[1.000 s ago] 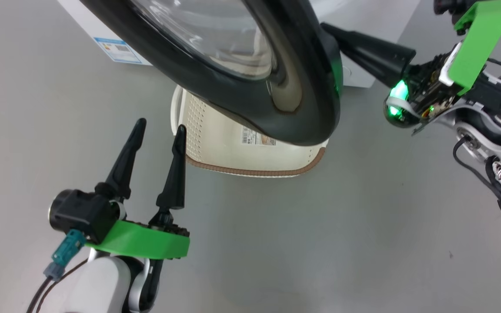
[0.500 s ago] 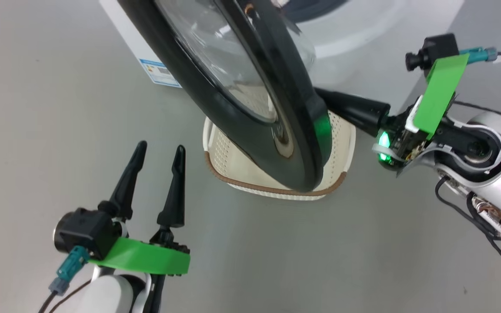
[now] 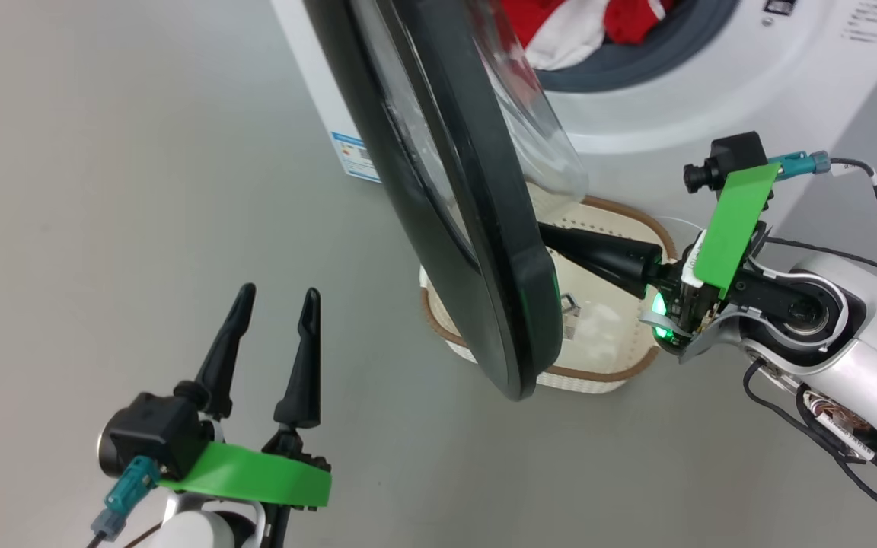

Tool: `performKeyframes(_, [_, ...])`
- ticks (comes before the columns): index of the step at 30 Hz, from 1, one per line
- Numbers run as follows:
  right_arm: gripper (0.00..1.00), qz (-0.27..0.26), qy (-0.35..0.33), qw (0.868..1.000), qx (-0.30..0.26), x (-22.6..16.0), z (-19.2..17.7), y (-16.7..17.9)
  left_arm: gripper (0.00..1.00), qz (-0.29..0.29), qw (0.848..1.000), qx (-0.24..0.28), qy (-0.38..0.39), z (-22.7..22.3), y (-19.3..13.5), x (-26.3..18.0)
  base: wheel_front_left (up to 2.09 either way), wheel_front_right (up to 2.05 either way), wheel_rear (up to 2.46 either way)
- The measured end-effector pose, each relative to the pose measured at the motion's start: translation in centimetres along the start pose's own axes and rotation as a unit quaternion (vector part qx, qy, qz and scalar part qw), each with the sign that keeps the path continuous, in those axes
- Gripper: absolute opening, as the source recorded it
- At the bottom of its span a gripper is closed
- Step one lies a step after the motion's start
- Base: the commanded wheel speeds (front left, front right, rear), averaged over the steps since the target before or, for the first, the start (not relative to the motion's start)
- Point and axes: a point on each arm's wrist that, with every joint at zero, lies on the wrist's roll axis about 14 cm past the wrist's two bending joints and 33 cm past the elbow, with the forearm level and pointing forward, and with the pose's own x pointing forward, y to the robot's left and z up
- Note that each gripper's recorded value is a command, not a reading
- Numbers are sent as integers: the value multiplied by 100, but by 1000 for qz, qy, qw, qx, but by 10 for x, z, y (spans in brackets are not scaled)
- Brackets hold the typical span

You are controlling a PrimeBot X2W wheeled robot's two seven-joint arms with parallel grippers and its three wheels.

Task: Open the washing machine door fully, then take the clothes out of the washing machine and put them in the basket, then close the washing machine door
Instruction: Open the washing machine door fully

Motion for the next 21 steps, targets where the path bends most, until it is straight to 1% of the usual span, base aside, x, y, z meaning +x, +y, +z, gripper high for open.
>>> performKeyframes(12, [0,-1,59,998,-1,36,-37,6,100,64,998,3,-21,24,40,-37,0,0,0])
performKeyframes(17, [0,4,104,995,0,53,-66,11,100,100,995,6,-22,27,60,-57,0,0,0])
performKeyframes(21, [0,6,132,991,4,62,-84,13,100,114,993,5,-29,32,67,-65,0,0,0])
